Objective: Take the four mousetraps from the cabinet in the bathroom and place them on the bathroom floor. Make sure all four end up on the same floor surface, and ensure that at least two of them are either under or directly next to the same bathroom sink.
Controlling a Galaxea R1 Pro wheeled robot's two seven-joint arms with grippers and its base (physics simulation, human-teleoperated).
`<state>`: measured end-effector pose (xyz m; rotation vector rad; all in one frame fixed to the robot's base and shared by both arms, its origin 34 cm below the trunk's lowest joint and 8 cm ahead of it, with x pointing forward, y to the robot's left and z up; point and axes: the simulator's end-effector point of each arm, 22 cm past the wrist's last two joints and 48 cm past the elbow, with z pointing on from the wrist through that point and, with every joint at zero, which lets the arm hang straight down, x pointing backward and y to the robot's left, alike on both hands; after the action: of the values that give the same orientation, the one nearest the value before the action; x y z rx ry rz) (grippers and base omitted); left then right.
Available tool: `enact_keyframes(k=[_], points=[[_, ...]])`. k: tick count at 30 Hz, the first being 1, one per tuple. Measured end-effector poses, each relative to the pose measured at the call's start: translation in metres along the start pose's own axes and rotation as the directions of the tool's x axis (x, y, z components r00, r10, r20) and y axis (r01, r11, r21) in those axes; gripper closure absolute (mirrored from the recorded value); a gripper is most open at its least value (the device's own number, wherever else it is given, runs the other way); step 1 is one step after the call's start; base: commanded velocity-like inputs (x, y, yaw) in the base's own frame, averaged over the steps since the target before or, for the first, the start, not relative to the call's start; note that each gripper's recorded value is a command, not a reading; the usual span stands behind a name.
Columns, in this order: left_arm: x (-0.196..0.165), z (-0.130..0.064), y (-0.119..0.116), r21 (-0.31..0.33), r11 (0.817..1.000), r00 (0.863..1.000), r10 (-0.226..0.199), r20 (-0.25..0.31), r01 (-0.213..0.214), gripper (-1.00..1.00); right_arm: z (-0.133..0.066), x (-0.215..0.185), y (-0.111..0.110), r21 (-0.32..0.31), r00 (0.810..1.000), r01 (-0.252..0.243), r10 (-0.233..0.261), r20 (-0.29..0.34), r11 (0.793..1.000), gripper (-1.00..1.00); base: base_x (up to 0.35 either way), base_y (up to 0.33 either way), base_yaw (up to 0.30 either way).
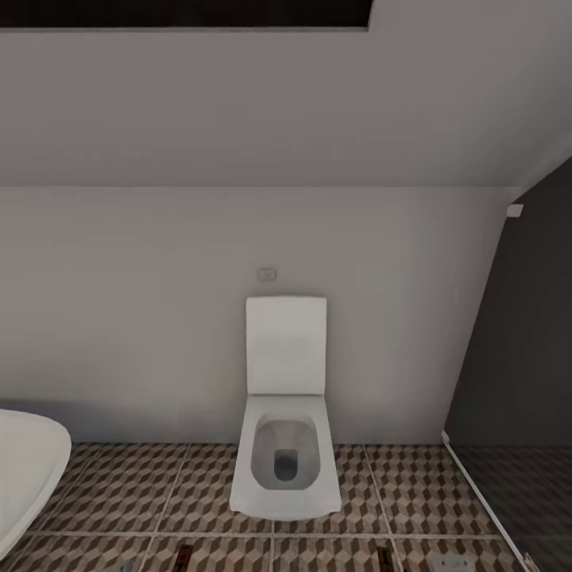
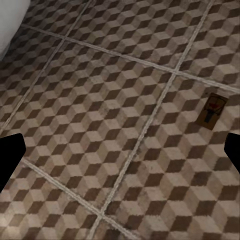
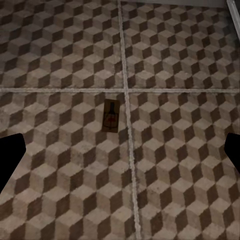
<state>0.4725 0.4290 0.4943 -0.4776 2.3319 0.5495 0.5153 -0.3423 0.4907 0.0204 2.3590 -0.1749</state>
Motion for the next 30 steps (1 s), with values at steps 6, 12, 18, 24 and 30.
enact_keyframes(k=[6,12,18,24,30], points=[[0.000,-0.001,-0.003,0.009,1.000,1.000,-0.001,0.000,0.001,-1.00,0.000,0.000,0.000,0.000,1.000,0.000,0.000,0.000,1.000,-1.00,0.000,0.000,0.000],[0.001,-0.001,-0.006,0.017,1.000,1.000,-0.002,0.000,0.002,-1.00,0.000,0.000,-0.001,0.001,1.000,0.000,0.000,0.001,1.000,-1.00,0.000,0.000,0.000],[0.003,-0.003,-0.013,0.026,1.000,1.000,-0.003,-0.004,0.003,-1.00,0.000,0.000,0.000,0.000,1.000,0.000,0.000,0.000,1.000,-1.00,0.000,0.000,0.000],[0.005,-0.006,-0.021,0.037,0.999,1.000,-0.004,-0.010,0.005,-1.00,0.000,0.000,0.000,0.000,1.000,0.000,0.000,0.000,1.000,-1.00,0.000,0.000,0.000],[0.007,-0.008,-0.026,0.044,0.999,1.000,-0.005,-0.014,0.006,-1.00,0.000,0.000,0.000,0.000,1.000,0.000,0.000,0.001,1.000,-1.00,0.000,0.000,0.000]])
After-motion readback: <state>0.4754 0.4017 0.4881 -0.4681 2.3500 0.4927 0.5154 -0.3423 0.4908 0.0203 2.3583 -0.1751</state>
